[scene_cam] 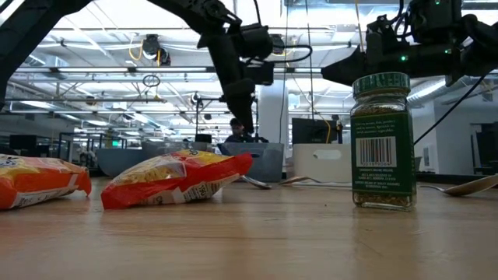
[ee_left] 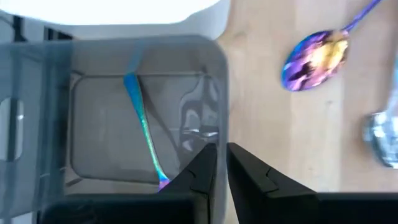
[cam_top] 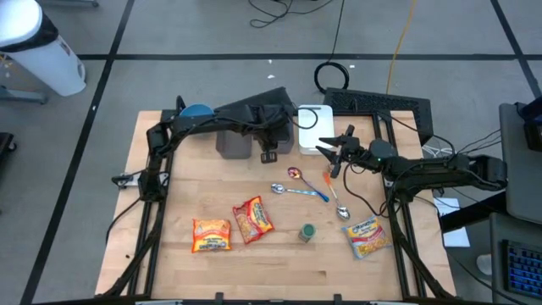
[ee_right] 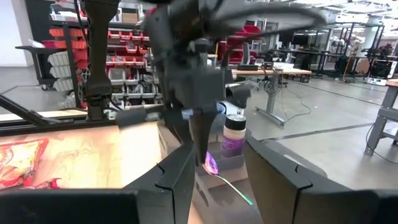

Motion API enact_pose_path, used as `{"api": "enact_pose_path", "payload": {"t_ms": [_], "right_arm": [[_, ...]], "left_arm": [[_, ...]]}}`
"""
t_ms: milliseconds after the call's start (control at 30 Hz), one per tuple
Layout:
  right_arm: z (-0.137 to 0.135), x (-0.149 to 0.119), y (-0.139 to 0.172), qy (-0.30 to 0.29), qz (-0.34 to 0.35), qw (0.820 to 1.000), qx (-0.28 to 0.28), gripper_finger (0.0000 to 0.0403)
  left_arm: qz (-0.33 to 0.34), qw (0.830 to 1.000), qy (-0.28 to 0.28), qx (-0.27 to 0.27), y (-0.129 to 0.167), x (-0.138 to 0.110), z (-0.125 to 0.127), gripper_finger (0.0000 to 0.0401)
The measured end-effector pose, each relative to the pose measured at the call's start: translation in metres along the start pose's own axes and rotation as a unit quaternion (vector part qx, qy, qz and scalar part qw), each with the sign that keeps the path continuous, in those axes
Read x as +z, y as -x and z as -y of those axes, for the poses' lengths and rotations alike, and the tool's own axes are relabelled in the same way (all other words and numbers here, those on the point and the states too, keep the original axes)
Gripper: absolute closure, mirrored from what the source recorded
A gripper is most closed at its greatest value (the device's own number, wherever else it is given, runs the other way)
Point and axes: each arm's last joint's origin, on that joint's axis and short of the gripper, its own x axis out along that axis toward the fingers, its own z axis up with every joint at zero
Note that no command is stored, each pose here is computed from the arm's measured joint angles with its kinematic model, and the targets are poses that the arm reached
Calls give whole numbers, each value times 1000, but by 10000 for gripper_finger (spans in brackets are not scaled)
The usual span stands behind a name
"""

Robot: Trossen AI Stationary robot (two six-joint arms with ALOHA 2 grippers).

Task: Pick & Place Food Item
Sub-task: Adjust the right black bin, then put the red noodle pack into the white bin

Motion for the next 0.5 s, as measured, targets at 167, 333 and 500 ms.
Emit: {"api": "enact_pose_path", "payload": {"t_ms": [167, 333, 500], "right_arm": [[0, 0, 0, 0, -1, 1000, 0, 271], [0, 0, 0, 0, -1, 1000, 0, 271], [0, 0, 0, 0, 0, 1000, 0, 271]], "left_arm": [[6, 1000, 1, -11, 11, 5, -1, 329], [-9, 1000, 12, -13, 13, 4, -2, 259], [-34, 999, 26, -5, 13, -2, -5, 187]]}}
